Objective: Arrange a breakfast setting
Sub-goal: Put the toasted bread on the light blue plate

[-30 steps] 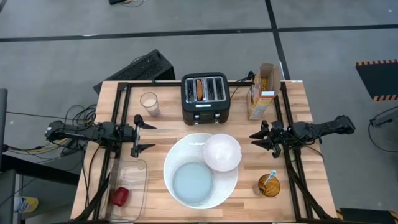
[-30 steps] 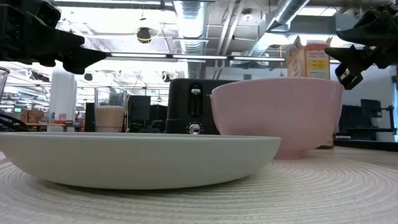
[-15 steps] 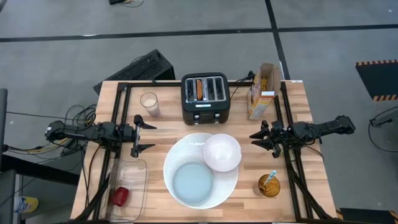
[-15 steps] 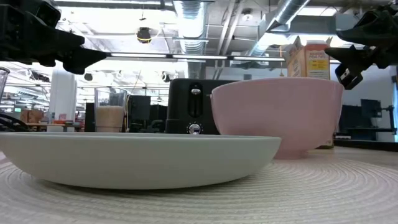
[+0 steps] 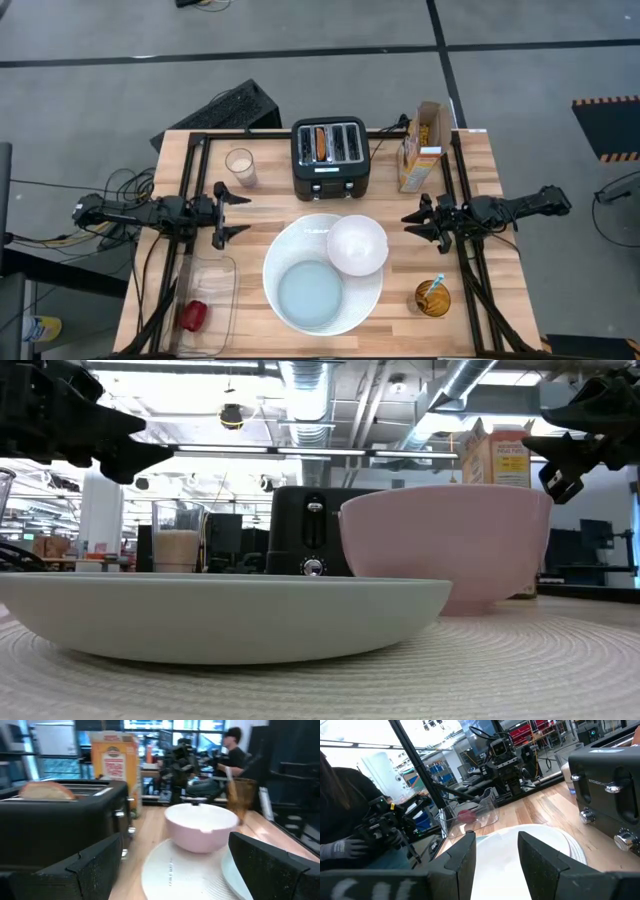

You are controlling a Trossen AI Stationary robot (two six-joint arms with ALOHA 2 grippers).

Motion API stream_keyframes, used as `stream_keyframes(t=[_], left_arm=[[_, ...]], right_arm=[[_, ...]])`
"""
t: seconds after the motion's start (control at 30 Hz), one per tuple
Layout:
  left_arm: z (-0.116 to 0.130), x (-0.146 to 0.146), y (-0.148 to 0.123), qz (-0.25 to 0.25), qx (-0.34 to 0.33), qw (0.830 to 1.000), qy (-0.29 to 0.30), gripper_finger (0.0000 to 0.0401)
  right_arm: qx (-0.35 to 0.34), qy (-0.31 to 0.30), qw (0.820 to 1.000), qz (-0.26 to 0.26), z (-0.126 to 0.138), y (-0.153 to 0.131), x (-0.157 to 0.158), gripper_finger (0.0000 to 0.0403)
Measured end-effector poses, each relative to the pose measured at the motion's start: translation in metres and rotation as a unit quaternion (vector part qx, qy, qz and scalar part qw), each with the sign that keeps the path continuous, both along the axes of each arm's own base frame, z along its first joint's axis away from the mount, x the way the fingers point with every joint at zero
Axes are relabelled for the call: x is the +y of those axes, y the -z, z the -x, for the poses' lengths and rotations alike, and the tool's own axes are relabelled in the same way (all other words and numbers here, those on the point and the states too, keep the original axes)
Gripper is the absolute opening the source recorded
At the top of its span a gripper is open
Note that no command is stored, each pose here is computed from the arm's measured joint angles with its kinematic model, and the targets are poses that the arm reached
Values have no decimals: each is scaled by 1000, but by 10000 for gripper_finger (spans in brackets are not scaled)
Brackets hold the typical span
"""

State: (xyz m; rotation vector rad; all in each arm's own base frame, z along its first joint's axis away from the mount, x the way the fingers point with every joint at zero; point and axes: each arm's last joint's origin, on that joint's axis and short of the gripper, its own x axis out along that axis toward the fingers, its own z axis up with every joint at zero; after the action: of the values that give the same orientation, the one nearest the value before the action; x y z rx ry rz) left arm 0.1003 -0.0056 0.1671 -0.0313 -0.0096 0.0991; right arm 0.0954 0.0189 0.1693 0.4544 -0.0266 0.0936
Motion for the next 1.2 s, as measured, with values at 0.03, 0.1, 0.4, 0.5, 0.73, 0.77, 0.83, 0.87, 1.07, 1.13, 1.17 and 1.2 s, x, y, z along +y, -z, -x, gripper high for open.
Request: stream_keyframes(t=[0.03, 0.1, 0.4, 0.5, 0.73, 0.77, 0.83, 0.87, 1.07, 1.13, 1.17, 1.2], left_arm=[[0, 1, -1, 1, -3, 1000, -14, 350], [0, 2, -2, 3, -9, 999, -41, 350], [5, 6, -31, -47, -32, 993, -100, 350], [4, 8, -42, -42, -29, 990, -133, 350], [-7, 10, -77, -41, -7, 977, -210, 350], [-10, 10, -82, -41, -3, 975, -218, 350], [-16, 10, -94, -43, 5, 971, -236, 350], [-20, 11, -99, -44, 10, 968, -245, 350], [-46, 17, -125, -33, 27, 954, -297, 350], [-57, 21, -129, -21, 34, 950, -310, 350], [-63, 23, -130, -15, 37, 948, -317, 350], [-68, 26, -131, -8, 40, 945, -323, 350]], right_arm=[[0, 0, 1000, 0, 0, 0, 0, 168], [0, 0, 1000, 0, 0, 0, 0, 168], [0, 0, 1000, 0, 0, 0, 0, 168], [0, 0, 1000, 0, 0, 0, 0, 168], [0, 0, 1000, 0, 0, 0, 0, 168], [0, 0, 1000, 0, 0, 0, 0, 168], [0, 0, 1000, 0, 0, 0, 0, 168], [0, 0, 1000, 0, 0, 0, 0, 168], [0, 0, 1000, 0, 0, 0, 0, 168], [0, 0, 1000, 0, 0, 0, 0, 168], [0, 0, 1000, 0, 0, 0, 0, 168], [0, 0, 1000, 0, 0, 0, 0, 168]])
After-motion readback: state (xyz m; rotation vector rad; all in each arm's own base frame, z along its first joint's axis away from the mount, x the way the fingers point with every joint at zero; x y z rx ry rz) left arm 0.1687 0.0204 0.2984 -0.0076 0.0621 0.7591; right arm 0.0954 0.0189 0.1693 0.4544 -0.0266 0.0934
